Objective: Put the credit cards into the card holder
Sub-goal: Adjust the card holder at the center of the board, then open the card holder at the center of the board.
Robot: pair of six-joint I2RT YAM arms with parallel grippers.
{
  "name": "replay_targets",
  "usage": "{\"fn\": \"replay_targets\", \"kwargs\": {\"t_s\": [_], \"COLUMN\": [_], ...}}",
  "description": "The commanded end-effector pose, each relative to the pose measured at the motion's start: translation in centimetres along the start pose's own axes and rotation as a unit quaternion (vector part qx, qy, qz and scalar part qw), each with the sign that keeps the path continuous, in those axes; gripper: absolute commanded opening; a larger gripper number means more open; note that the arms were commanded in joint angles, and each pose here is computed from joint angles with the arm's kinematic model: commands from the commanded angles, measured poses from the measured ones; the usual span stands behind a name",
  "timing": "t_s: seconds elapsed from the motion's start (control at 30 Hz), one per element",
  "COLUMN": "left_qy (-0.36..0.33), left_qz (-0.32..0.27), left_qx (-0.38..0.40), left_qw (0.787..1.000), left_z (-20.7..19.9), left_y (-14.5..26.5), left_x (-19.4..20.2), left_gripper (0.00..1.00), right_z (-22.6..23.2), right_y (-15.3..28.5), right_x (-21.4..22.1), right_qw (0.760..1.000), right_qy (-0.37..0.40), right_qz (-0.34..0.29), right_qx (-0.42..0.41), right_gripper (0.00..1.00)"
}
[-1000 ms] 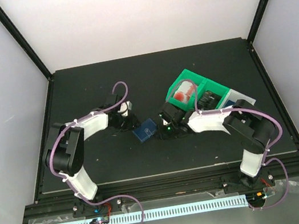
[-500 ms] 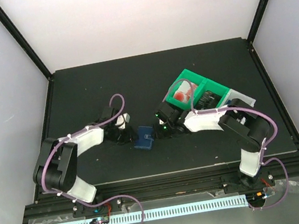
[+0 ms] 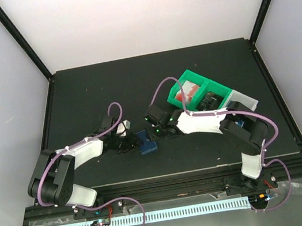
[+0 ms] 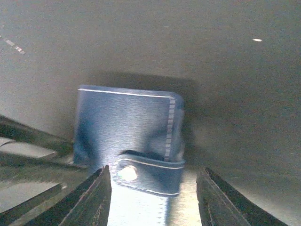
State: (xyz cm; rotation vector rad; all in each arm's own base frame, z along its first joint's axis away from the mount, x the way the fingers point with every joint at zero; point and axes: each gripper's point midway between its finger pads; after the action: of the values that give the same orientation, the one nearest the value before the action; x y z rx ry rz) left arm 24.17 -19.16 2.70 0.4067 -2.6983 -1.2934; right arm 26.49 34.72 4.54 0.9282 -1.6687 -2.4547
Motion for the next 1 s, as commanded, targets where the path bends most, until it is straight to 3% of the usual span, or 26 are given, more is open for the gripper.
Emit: {"fn": "replay_targets", "kwargs": {"t_s": [0.0,0.5,0.8,0.97], "left_qy": [0.039,0.12,0.132,0.132], "left_qz": [-0.015,-0.023,-0.042,-0.044], "left_qx": [0.026,-0.094,-0.155,-0.162], "left_qw": [0.999,0.988,0.978,0.977], "left_z": [-1.0,5.6,9.0,9.3], "left_y": [-0.1,-1.6,-1.4,-1.4], "left_x": [-0.5,0.9,1.4,1.4], "left_gripper": [0.39,0.17,0.12,0.12], "right_z": [0.8,0.3,-2.4,-3.8], "right_y": [-0.6,-3.1,-1.7,0.3], "right_x": [0.5,1.4,1.0,0.4], "right_qw": [0.998,0.986,0.972,0.961], "right_qy": [0.047,0.08,0.048,0.021], "right_qz": [0.011,0.022,-0.007,-0.032], "right_qx": [0.04,0.148,0.232,0.274], "right_gripper": [0.53,0.51,0.39,0.37]}}
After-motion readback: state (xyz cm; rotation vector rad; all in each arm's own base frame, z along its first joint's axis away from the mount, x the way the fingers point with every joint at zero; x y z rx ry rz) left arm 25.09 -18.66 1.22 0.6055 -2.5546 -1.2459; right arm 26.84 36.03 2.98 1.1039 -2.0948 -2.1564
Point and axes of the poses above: each gripper's point midway between its finger pads, its own y axis back along the fingers, its own z axis along the line the jaws close on, x = y × z, and after that the axes turned 13 degrees about y, right-handed
